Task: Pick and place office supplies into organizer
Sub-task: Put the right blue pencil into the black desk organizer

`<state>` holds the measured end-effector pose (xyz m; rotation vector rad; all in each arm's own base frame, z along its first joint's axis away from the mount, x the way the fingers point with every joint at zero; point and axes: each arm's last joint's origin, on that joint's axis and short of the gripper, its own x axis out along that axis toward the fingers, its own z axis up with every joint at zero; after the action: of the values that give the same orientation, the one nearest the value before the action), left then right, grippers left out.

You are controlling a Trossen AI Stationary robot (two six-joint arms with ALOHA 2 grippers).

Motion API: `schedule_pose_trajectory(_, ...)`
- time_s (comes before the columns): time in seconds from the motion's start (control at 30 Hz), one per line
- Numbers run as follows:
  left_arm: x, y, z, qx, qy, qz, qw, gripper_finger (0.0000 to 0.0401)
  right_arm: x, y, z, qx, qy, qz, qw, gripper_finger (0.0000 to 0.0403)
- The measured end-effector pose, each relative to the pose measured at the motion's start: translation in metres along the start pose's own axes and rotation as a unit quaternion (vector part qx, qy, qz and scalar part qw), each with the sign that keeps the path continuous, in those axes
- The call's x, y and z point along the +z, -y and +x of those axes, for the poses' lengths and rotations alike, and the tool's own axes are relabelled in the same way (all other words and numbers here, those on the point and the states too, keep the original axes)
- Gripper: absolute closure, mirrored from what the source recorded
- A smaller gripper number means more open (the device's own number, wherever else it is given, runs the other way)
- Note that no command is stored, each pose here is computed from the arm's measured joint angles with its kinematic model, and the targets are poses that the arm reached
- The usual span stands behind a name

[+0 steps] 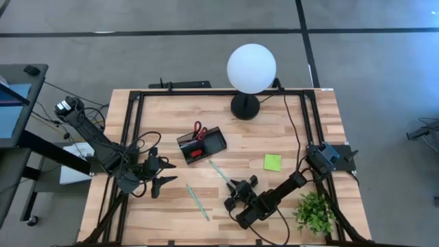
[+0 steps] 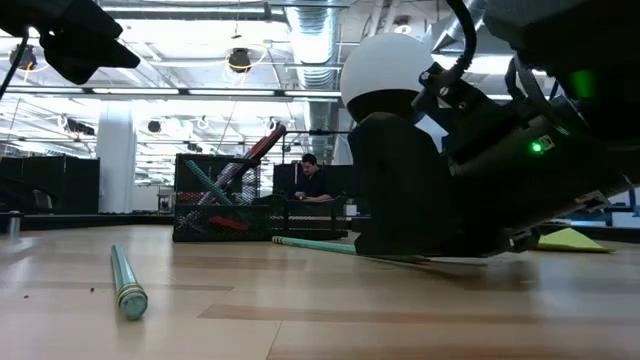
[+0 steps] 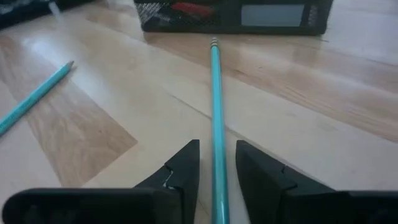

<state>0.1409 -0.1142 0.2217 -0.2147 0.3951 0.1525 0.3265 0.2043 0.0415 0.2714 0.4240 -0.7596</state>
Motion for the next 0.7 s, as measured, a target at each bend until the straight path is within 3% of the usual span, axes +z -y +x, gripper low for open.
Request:
schedule_pose_trajectory(0.33,0.000,0.000,0.000,0.001,-0.001,0.005,1.000,0.0202,-0.032,0.000,0.005,-0.021,0.092,-0.024,0.995,0.0302)
schedule_pose_trajectory(0.43,-0.001,-0.001,0.000,0.003,-0.002,0.008,1.000,0.0202,-0.027,-0.002,0.003,-0.008,0.054,-0.025,0.998,0.0302)
schedule_pose_trajectory(0.7,-0.001,-0.001,0.000,0.002,-0.003,0.010,1.000,0.0202,-0.027,-0.002,0.002,-0.007,0.035,-0.044,0.998,0.0302)
